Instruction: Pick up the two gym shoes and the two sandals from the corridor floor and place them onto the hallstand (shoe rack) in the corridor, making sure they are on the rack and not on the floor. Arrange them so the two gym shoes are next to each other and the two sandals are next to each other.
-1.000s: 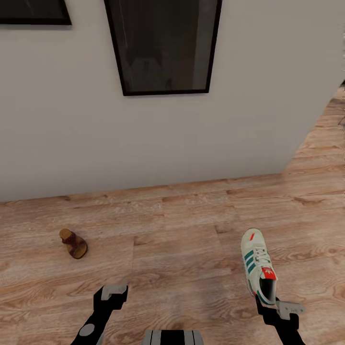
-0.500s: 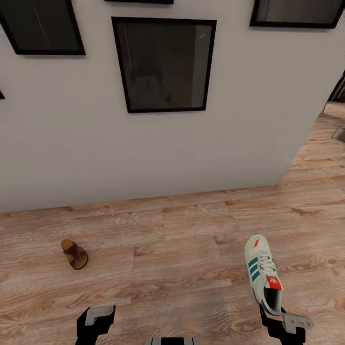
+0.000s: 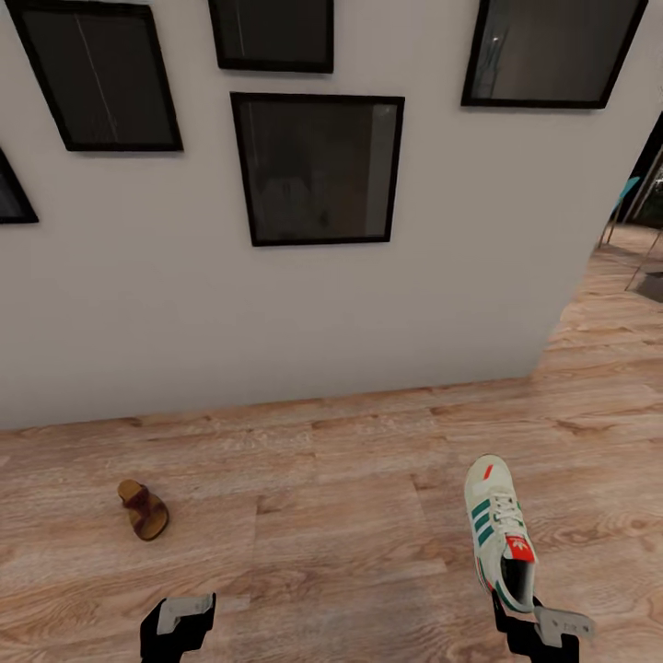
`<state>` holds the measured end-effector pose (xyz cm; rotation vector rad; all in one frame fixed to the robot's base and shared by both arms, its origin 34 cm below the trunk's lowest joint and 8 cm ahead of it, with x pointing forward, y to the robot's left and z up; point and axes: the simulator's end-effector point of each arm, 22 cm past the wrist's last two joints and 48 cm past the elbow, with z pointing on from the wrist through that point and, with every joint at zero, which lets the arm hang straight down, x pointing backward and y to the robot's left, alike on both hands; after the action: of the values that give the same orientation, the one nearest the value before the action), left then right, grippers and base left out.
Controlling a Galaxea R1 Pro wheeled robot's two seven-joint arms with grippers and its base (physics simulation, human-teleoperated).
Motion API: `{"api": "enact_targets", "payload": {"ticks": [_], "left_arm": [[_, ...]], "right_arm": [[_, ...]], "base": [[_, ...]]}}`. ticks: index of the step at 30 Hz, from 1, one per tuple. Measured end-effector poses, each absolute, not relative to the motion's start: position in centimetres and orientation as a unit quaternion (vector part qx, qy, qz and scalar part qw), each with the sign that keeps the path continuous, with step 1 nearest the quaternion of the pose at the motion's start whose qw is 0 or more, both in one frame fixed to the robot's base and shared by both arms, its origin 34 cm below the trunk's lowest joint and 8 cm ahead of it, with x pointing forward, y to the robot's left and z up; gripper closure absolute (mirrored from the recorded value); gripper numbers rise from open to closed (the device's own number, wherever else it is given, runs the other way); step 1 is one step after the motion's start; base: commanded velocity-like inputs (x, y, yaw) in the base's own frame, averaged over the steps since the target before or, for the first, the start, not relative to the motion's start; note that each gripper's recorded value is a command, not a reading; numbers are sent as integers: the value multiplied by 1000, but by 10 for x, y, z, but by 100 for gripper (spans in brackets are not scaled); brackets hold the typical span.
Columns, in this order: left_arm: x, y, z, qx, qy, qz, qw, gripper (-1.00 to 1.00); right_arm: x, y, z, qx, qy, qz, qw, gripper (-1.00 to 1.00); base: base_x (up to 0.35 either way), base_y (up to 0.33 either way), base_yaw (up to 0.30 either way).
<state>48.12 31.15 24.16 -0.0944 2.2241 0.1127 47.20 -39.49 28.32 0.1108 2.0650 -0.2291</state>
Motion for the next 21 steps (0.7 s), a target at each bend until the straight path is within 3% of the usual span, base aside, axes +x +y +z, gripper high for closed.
{"api": "enact_targets", "payload": {"ticks": [21], "left_arm": [[496, 311, 286, -39, 892, 44, 448, -100]], "right_arm": [[485, -395, 327, 49, 852, -95, 512, 100]], "base": [[0, 0, 0]]}}
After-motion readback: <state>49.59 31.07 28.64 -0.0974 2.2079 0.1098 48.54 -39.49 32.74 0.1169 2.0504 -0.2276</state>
